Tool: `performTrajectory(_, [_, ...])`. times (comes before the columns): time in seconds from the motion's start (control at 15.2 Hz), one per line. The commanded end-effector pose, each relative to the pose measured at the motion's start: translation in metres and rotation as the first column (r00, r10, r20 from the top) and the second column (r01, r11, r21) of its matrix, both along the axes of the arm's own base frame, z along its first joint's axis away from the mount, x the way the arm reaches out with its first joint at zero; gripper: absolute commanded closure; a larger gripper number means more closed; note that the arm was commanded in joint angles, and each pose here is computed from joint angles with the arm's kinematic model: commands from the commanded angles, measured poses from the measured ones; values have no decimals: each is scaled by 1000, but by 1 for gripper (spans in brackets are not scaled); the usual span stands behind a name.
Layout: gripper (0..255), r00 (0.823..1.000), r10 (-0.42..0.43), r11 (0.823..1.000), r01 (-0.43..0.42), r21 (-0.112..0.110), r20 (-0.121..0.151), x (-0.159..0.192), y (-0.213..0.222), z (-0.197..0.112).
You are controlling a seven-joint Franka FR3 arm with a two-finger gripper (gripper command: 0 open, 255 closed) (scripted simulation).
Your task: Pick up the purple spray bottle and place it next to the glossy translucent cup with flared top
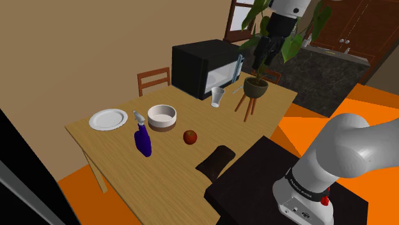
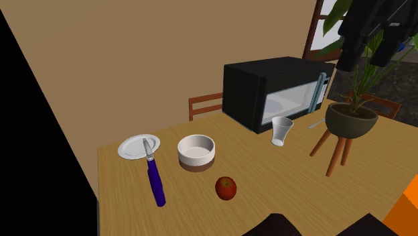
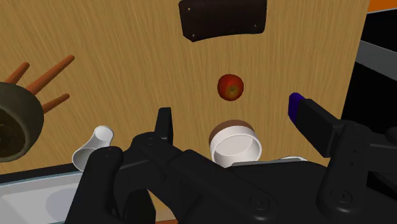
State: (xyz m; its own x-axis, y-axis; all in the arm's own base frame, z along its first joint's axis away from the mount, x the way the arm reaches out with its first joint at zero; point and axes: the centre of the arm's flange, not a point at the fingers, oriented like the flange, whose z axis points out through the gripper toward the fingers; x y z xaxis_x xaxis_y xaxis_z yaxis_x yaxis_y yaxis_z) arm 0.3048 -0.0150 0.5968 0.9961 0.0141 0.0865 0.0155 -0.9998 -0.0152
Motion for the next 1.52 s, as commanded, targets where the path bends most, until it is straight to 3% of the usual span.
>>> performTrajectory(0.0, [0,1000,0,1000,0,0,0,0,0,0])
performTrajectory(1.45, [0,998,-5,1000,5,4,-64,173,195,-139])
